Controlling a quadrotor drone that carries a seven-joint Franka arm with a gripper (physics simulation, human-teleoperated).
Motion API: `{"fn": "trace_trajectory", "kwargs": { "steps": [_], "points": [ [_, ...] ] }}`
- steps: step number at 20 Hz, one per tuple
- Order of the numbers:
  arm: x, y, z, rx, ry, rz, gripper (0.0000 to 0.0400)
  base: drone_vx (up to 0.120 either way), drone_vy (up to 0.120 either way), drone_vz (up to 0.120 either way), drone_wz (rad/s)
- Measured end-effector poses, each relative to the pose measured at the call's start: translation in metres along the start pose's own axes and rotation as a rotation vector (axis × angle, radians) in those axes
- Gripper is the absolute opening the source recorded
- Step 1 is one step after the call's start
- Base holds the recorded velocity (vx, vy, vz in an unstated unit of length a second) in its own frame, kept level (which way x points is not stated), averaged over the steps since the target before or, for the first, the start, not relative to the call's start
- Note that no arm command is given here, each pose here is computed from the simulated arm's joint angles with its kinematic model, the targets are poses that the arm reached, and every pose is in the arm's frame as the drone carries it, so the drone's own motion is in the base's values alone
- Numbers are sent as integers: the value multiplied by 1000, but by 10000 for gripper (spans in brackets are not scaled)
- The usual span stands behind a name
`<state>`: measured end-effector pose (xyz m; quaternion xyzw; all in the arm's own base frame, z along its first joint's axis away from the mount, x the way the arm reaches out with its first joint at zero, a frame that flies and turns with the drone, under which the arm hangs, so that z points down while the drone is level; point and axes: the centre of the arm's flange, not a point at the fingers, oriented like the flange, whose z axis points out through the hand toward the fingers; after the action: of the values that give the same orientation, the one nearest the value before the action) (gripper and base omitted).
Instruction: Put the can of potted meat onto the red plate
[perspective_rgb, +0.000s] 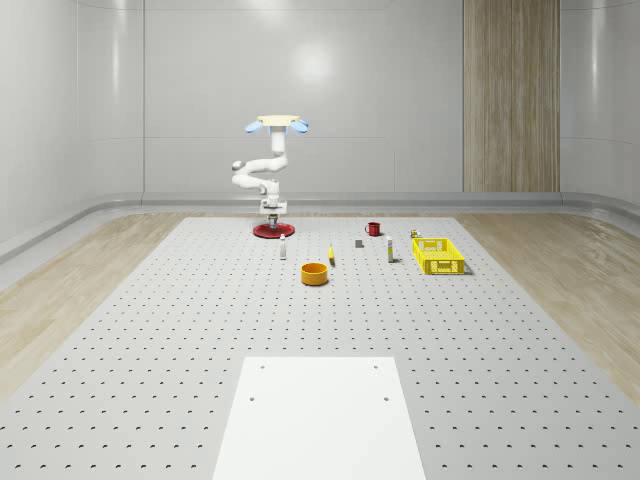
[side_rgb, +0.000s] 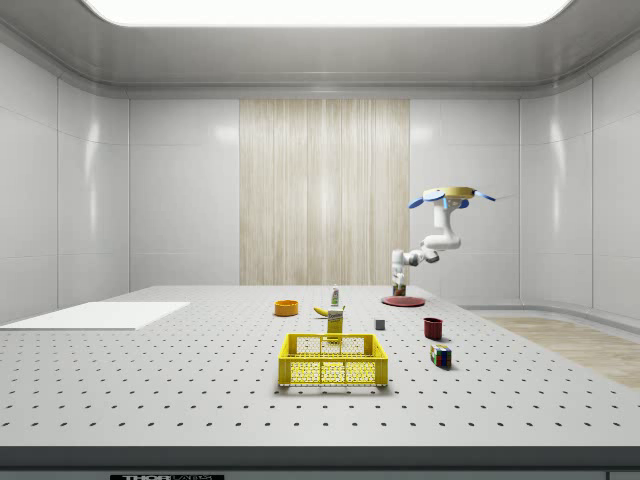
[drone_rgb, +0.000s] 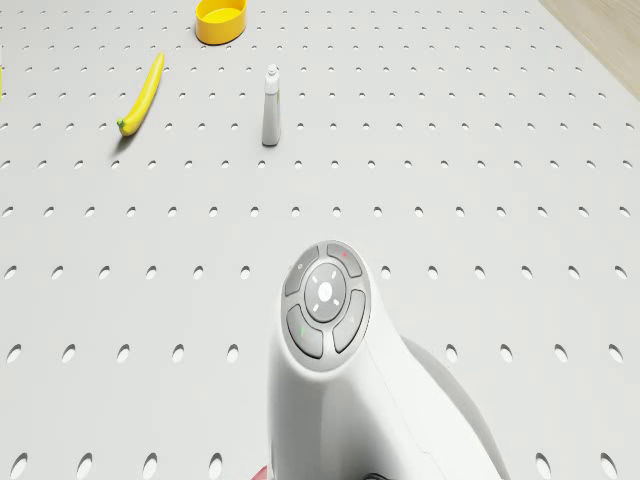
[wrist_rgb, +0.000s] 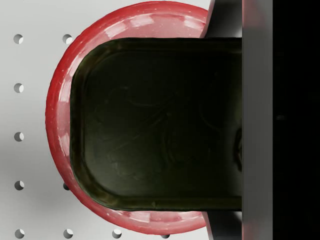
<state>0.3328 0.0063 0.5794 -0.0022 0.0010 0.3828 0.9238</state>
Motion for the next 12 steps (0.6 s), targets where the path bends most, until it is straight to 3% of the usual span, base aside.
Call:
{"fn": "trace_trajectory", "kwargs": {
  "steps": [3,7,12],
  "points": [
    [0,0,7,0,0,0,286,0,0,0,0],
    [0,0,10,1,-3,0,357,0,0,0,0],
    [0,0,-4,2,-5,0,388,0,0,0,0]
  ]
}}
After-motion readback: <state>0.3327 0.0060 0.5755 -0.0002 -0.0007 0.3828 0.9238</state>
